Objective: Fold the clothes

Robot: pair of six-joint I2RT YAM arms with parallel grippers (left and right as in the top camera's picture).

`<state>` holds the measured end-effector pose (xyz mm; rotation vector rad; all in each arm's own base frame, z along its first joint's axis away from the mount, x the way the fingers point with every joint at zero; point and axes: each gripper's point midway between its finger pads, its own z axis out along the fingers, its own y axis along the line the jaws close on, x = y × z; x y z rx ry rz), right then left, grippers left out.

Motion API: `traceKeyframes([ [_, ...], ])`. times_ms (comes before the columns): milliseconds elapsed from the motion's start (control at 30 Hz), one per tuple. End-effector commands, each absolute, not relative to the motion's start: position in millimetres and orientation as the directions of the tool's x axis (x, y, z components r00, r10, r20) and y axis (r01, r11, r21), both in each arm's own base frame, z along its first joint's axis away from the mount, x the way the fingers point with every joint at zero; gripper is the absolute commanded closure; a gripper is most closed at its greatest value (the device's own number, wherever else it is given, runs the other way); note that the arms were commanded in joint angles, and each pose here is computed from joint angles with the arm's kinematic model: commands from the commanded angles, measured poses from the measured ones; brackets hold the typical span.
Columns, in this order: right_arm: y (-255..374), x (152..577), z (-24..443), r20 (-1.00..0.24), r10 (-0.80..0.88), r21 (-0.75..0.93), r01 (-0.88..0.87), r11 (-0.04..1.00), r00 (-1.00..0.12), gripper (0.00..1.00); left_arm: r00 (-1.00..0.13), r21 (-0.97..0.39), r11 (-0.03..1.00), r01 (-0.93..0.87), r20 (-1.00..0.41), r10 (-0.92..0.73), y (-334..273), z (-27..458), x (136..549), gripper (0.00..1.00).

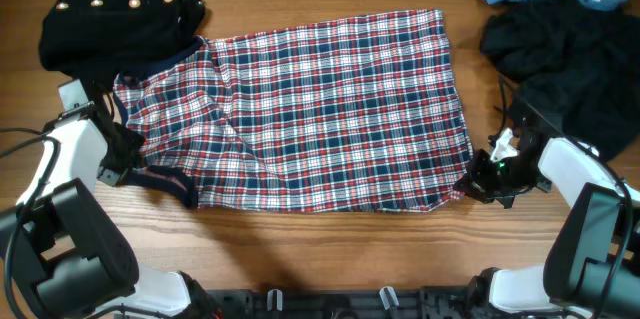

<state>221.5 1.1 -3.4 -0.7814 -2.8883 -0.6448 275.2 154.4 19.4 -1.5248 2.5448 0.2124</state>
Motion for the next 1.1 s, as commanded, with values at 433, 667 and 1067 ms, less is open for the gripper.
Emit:
traceKeyframes([
  [433,-19,309,89,-0.024,0.412,0.456,0.357,0.815,-0.911,0.96,-0.483,-0.081,0.538,-0.839,-0.342,-0.806,155,120,287,0.96],
  [667,-26,309,106,-0.021,0.409,0.449,0.357,0.819,-0.912,0.96,-0.497,-0.067,0.548,-0.834,-0.339,-0.799,153,127,276,0.96],
  [1067,-71,290,130,-0.087,0.480,0.450,0.395,0.801,-0.873,0.96,-0.377,-0.108,0.449,-0.887,-0.393,-0.839,180,153,250,0.96],
])
